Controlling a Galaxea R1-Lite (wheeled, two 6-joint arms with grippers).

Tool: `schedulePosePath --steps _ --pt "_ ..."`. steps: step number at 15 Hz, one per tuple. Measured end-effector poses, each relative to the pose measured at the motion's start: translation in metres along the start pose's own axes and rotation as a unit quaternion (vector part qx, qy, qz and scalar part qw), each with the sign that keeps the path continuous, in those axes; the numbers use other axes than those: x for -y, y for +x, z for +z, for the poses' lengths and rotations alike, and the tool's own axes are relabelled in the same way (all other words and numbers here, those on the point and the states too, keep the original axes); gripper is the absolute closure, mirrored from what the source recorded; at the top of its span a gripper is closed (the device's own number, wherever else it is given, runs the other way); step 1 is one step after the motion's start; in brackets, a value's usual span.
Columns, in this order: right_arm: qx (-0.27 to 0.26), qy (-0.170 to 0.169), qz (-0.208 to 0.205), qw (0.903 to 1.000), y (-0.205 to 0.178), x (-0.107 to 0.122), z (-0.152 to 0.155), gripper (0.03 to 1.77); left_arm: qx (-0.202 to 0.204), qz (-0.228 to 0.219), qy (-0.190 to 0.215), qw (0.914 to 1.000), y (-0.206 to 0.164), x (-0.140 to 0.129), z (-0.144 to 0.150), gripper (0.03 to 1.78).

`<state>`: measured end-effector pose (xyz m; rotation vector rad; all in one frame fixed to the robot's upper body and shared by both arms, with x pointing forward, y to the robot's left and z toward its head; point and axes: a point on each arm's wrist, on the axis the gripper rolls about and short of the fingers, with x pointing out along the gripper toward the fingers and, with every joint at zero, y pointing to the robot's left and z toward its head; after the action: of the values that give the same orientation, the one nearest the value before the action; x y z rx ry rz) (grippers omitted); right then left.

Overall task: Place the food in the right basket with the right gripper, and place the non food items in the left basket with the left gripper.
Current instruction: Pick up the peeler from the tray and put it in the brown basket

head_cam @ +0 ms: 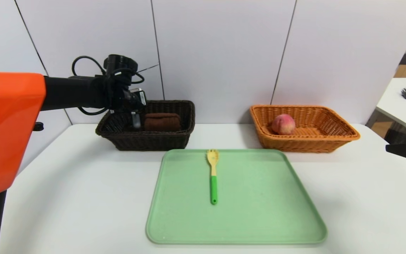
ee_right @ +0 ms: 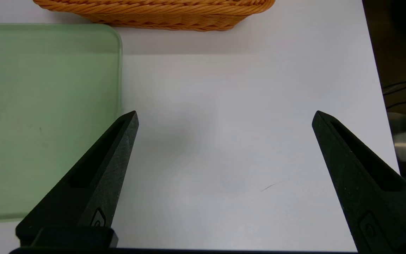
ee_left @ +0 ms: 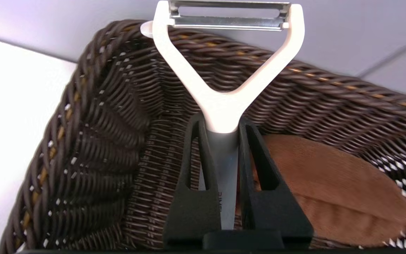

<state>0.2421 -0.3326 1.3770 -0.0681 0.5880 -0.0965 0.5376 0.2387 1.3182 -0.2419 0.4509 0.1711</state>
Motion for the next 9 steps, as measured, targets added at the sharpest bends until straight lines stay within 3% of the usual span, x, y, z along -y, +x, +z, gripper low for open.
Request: schedulePosePath --steps 3,6,9 --pt "-0.001 -0.002 -0.004 1.0000 0.0023 0.0010 0.0014 0.10 -0.003 0.000 0.000 1.0000 0.0034 0.0007 -0.0023 1.58" --pt "-0.004 -0.002 -0.006 1.0000 0.0055 0.0015 0.0023 0.10 -0.005 0.003 0.000 1.0000 0.0058 -0.0005 -0.0038 1.10" --pt "-0.008 -0.002 -0.006 0.9999 0.0069 0.0014 0.0020 0.10 -0.008 0.003 0.001 1.0000 0.0080 0.0004 -0.0064 0.78"
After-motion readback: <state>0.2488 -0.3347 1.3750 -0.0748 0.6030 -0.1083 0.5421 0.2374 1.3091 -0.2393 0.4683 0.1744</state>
